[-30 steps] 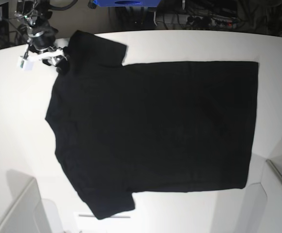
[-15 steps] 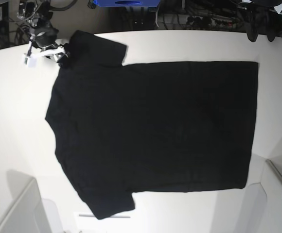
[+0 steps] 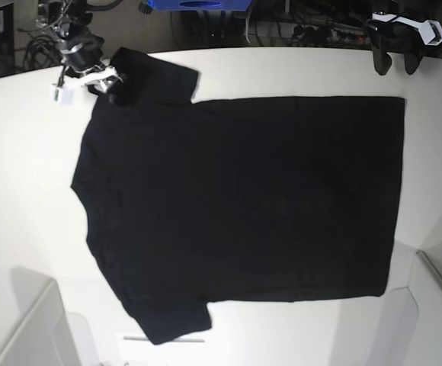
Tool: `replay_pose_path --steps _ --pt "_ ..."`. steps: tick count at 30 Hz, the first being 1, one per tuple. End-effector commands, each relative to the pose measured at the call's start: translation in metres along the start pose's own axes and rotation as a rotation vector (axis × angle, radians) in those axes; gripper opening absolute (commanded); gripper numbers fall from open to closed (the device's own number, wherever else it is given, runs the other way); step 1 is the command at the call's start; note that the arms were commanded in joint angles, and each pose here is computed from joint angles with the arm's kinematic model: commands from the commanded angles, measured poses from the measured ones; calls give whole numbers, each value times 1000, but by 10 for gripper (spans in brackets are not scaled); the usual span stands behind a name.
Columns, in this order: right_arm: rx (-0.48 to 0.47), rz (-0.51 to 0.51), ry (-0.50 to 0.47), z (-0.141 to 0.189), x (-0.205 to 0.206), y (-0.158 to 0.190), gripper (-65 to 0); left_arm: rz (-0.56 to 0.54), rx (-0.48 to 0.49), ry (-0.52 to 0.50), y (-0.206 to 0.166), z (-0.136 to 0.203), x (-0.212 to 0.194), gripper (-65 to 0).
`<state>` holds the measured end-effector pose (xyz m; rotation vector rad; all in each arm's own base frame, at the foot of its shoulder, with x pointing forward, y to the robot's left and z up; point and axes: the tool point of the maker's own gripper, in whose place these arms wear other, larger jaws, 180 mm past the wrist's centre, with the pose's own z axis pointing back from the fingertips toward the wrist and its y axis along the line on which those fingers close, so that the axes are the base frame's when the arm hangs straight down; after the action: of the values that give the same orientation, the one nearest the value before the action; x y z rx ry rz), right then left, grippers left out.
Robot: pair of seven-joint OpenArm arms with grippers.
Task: Fold the T-shirt properly
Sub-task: 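Grasp the shoulder corner of the black T-shirt with the right gripper, then grasp the opposite shoulder corner of the shirt with the left gripper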
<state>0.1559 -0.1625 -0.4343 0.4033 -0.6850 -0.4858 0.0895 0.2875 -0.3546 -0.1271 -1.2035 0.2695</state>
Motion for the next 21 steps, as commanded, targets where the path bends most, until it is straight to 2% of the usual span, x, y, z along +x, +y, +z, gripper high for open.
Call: replay_pose_path --steps 1,3,6,8,12,17,18,21 --pt "-33 -8 105 2 -27 -9 -225 -3 -10 -24 -1 0 8 -202" --pt "-37 -14 122 1 -33 -11 -225 6 -1 -35 2 -3 9 -202" --pt "-9 -5 151 -2 -44 -4 -227 96 115 -38 32 -2 5 -202" --pt "-8 -8 162 -2 -48 -5 -234 129 152 -47 41 -3 5 -202" --pt "-23 -20 174 -5 -53 -11 -363 122 160 -41 45 -3 2 -202" --pt "-26 -21 168 -5 -50 -12 -623 149 139 40 39 -21 -10 -202" --pt "-25 -20 168 -6 -50 -12 -650 152 138 46 38 -25 -10 -202" --pt "-25 -20 168 -6 -50 -12 -650 174 171 48 46 -30 -6 -202"
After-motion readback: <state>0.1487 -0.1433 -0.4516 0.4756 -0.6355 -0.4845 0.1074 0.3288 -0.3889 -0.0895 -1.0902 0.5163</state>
